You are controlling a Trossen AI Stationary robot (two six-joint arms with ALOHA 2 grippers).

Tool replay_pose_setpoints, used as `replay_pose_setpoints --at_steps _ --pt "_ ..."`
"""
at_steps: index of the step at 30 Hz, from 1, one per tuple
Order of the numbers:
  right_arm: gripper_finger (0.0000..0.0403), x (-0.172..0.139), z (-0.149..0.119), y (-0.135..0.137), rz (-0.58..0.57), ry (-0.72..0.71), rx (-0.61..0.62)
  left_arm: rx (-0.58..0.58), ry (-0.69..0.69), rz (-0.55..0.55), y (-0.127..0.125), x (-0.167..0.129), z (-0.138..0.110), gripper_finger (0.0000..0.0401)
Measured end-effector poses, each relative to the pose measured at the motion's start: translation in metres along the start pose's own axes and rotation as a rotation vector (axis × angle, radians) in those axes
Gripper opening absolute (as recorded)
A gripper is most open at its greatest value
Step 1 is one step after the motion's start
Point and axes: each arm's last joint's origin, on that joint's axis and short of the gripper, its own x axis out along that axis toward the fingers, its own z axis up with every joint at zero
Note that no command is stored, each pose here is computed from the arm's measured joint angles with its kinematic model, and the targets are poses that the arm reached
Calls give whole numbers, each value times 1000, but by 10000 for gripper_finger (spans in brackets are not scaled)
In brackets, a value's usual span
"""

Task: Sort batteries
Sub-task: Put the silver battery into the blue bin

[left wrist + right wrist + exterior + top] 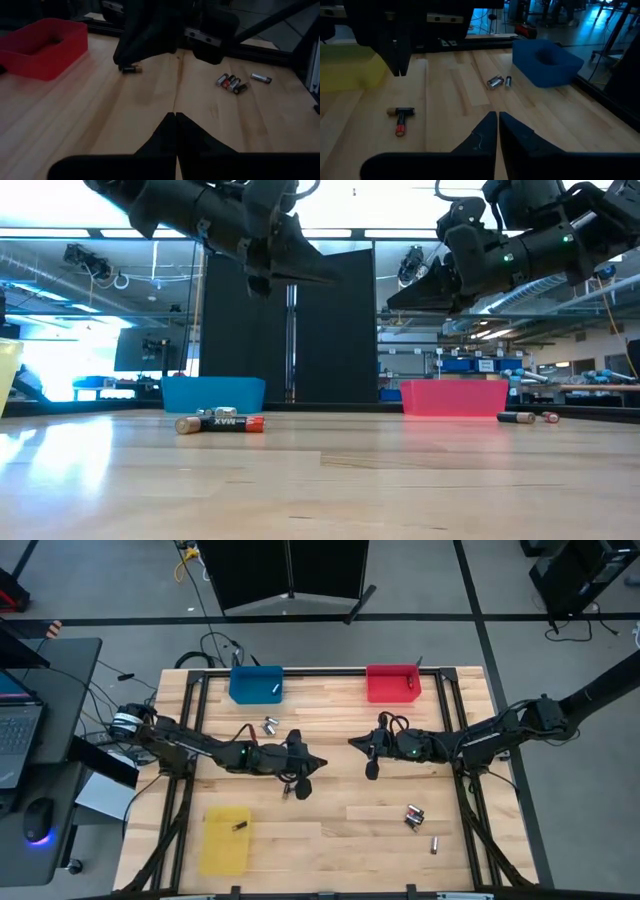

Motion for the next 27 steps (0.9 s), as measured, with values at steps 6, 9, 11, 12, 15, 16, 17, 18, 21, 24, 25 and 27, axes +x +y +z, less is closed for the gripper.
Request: replay_pose_setpoints --at_steps 6,9,11,12,15,16,17,18,21,24,25,27 --pt "28 0 0 0 0 -1 0 -2 -8 1 0 0 1 2" --pt "30 0 0 0 0 -1 0 -3 -9 1 0 0 1 2" --pt "31 0 0 0 0 -1 0 -2 -9 1 0 0 1 2" --pt "31 0 0 0 0 -1 0 -3 -10 2 0 0 1 2" --pt "32 0 0 0 0 -1 0 8 -10 3 0 0 1 2" --pt "31 0 0 0 0 -1 0 17 -10 3 0 0 1 2" --pt "30 0 0 0 0 -1 0 19 -10 3 0 0 1 2" --pt "30 0 0 0 0 -1 0 20 -11 3 0 0 1 2" --pt "29 0 0 0 0 -2 1 18 -11 7 1 0 2 2" --pt "30 0 0 0 0 -2 1 21 -11 7 1 0 2 2" --pt "31 0 0 0 0 -2 1 22 -11 7 1 0 2 2" --pt "32 0 0 0 0 -2 1 22 -11 7 1 0 2 2"
